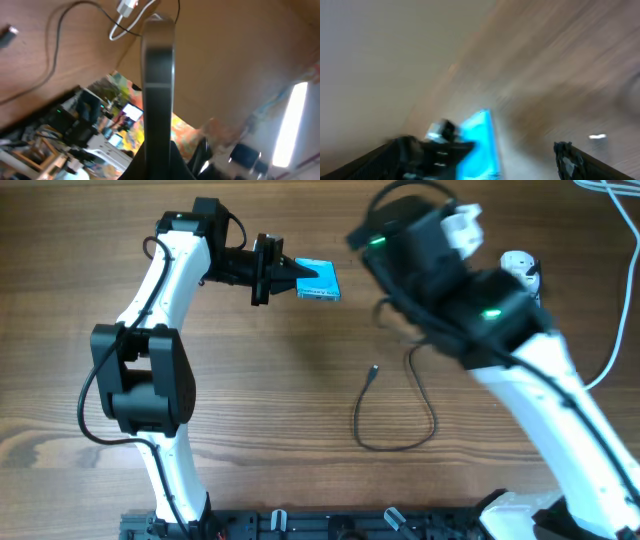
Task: Plug charger to phone and switch on socket
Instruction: 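Release the phone from the right gripper and withdraw right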
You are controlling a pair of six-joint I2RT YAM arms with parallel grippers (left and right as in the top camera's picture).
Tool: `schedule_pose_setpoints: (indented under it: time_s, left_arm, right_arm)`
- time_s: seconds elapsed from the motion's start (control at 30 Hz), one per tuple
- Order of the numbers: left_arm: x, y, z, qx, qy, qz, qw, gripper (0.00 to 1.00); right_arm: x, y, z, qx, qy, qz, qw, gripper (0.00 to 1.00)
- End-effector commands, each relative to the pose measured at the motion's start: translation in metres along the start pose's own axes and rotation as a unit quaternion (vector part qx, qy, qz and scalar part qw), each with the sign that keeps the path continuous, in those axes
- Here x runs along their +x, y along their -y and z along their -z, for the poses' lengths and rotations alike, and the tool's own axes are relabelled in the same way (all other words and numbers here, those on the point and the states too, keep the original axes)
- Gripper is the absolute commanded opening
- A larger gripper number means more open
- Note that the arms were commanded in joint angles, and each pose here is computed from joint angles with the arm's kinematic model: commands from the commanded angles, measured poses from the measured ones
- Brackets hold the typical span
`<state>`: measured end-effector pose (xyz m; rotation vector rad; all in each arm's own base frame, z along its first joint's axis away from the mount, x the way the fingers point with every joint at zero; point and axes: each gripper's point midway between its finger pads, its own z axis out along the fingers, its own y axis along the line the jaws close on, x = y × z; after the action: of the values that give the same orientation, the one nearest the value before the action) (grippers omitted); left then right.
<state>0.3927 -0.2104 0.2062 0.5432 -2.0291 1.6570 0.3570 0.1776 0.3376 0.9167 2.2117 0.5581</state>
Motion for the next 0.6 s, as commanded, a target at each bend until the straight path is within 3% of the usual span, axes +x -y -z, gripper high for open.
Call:
schedule_pose_setpoints:
  time_s: [0.0, 0.1, 0.17, 0.3, 0.57]
  left_arm:
    - [0.006, 0.007, 0.007, -0.006, 0.015, -0.078, 0.997, 0.04]
    - [-0.017, -0.012, 0.017, -0.067, 0.069, -0.092, 0.991, 0.04]
    - [-0.027, -0.021, 0.027, -0.092, 0.095, -0.088, 0.987, 0.04]
    - [-0.029, -0.021, 0.034, -0.092, 0.098, -0.114, 0.984, 0.04]
    - [-0.052, -0.062, 0.054, -0.223, 0.160, -0.121, 0.954, 0.04]
  right_arm:
    - [-0.001, 0.032, -0.013, 0.032, -0.087, 0.133, 0.987, 1.00]
    - [0.008, 0.080, -0.034, 0.128, -0.132, 0.140, 0.973, 1.00]
    - [0.030, 0.092, -0.052, 0.134, -0.183, 0.182, 0.957, 1.00]
    - [0.063, 0.128, -0.084, 0.170, -0.241, 0.187, 0.937, 1.00]
    - [0.131, 0.186, -0.135, 0.144, -0.322, 0.187, 0.917, 1.00]
